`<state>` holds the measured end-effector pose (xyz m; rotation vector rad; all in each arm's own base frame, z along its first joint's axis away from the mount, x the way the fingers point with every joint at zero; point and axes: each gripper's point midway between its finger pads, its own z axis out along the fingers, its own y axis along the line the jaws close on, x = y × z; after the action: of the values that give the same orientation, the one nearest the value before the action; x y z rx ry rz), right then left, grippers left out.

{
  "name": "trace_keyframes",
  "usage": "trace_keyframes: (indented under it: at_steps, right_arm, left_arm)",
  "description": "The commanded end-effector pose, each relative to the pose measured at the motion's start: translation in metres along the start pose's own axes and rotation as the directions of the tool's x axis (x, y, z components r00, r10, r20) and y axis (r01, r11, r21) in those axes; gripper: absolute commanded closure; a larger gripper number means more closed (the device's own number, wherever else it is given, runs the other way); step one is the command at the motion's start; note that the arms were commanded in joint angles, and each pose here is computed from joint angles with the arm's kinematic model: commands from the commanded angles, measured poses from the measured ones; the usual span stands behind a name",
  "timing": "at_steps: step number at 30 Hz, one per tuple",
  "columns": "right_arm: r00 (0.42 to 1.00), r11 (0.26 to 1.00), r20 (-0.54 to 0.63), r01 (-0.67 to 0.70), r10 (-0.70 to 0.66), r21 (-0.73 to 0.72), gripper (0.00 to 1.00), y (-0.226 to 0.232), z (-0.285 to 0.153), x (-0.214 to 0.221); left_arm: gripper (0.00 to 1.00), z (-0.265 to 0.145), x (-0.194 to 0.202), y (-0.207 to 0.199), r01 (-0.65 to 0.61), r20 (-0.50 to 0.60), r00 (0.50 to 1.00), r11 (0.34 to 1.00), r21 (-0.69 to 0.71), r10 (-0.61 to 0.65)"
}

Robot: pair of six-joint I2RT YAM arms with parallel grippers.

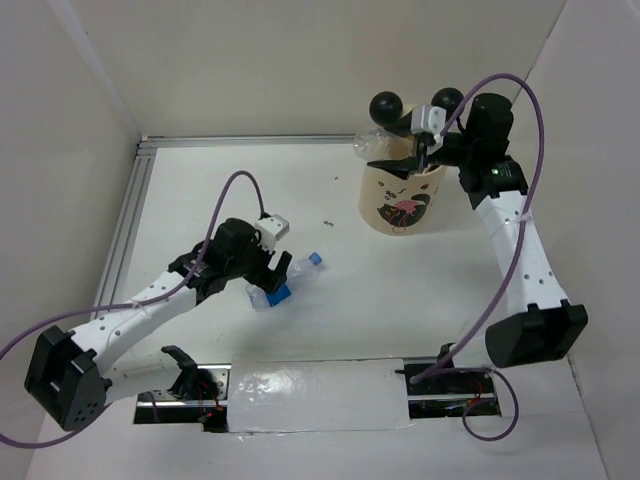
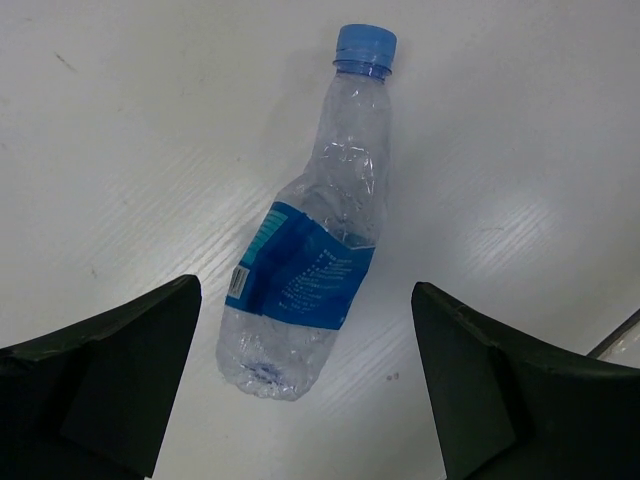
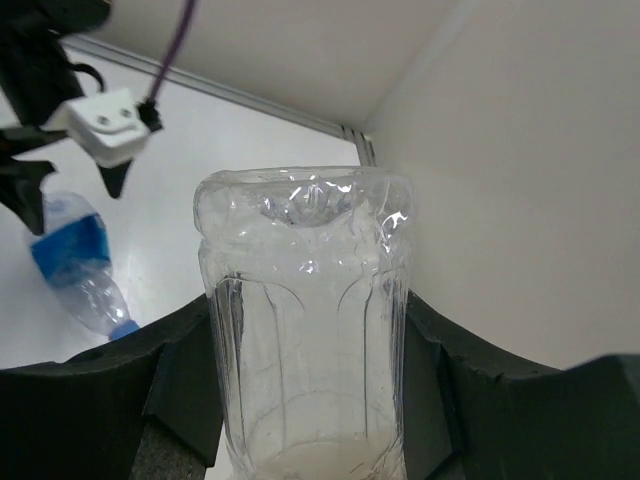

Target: Put the plastic bottles in the bin

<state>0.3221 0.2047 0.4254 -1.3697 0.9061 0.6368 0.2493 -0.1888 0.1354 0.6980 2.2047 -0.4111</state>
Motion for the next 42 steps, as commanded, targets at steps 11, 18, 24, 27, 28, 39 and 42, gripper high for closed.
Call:
trace_keyframes:
  at_steps: [11,18,24,27,28,39,42]
  right_arm:
    - [0.99,0.991,-0.016,0.137,-0.137,0.001,0.38,-0.063,-0.038,0.09]
    - [0.994,0.996,0.067,0.086,-0.084,-0.026,0.0,-0.056,-0.058,0.083]
    - [0.994,0.997,0.081,0.077,-0.076,-0.008,0.0,-0.037,-0.074,0.036]
    - [0.997,0.999,0.063,0.038,-0.039,0.014,0.0,-0.012,-0.084,0.033]
    - [0.997,0.999,0.063,0.038,-0.039,0.015,0.0,-0.012,-0.084,0.033]
    - [0.999,0.998,0.009,-0.043,0.043,0.049,0.0,0.023,-0.09,0.038]
    - [0.998,0.997,-0.001,-0.058,0.058,0.053,0.0,0.027,-0.09,0.043]
  left_arm:
    - [0.01,0.043,0.028,0.006,-0.113,-0.095,0.989,0.993,0.037,0.116]
    - [0.09,0.053,0.046,0.007,-0.105,-0.158,0.981,0.994,0.042,0.11]
    - [0.2,0.068,0.036,-0.003,-0.136,-0.157,0.976,0.987,0.086,0.148]
    - [0.12,0.08,0.017,-0.013,-0.187,-0.115,0.973,0.975,0.124,0.201]
    - [0.12,0.085,0.014,-0.013,-0.186,-0.121,0.972,0.975,0.125,0.201]
    - [0.08,0.127,0.026,-0.029,-0.162,-0.205,0.956,0.96,0.229,0.21]
    - [0.23,0.132,0.019,-0.037,-0.155,-0.186,0.96,0.951,0.269,0.209]
